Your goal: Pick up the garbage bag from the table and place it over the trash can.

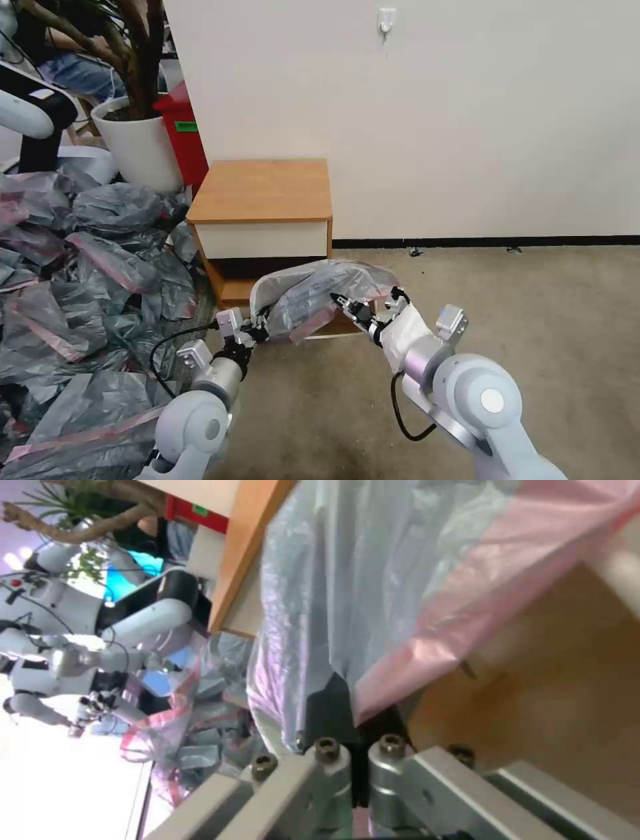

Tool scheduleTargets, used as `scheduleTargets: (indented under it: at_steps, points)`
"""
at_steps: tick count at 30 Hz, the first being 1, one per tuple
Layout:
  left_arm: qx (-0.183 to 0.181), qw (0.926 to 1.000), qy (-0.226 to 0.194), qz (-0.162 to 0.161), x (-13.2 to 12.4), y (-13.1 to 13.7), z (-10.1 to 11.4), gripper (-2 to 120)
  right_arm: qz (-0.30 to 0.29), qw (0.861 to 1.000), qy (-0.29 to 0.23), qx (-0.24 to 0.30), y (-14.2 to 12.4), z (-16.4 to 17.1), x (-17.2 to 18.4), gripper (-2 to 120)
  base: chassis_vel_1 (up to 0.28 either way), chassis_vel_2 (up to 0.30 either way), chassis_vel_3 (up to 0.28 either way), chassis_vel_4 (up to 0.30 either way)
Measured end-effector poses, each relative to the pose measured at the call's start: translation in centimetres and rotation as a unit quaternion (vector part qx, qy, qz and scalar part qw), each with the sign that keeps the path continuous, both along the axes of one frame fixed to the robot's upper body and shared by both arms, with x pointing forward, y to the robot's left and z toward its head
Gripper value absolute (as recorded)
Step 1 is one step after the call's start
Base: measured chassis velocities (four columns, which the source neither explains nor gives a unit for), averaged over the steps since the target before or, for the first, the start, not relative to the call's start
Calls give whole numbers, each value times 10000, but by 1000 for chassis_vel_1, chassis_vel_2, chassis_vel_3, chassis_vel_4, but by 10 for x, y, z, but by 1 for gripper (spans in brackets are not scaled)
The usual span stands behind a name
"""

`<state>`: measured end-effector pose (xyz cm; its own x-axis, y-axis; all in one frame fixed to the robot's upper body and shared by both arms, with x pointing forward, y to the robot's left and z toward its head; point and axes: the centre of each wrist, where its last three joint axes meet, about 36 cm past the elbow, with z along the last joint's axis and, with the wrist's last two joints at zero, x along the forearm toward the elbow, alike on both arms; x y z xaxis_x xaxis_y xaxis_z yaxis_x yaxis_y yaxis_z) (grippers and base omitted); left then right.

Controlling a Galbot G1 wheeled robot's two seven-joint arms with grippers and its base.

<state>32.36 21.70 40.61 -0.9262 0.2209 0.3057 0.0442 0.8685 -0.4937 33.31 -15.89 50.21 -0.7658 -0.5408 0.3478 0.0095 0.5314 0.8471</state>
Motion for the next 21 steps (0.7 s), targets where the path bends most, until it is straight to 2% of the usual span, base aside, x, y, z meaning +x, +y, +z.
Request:
scheduleTargets:
  at_steps: [9,21]
  points:
    - [-36,10000,31,86,1,1,1,3,-56,9999,-150,36,1,-5,-5,0,0,0,0,0]
    - [-155,9991,116,390,15,5,3,3,-143,9998,-154,14,-7,-6,-12,0,0,0,0,0]
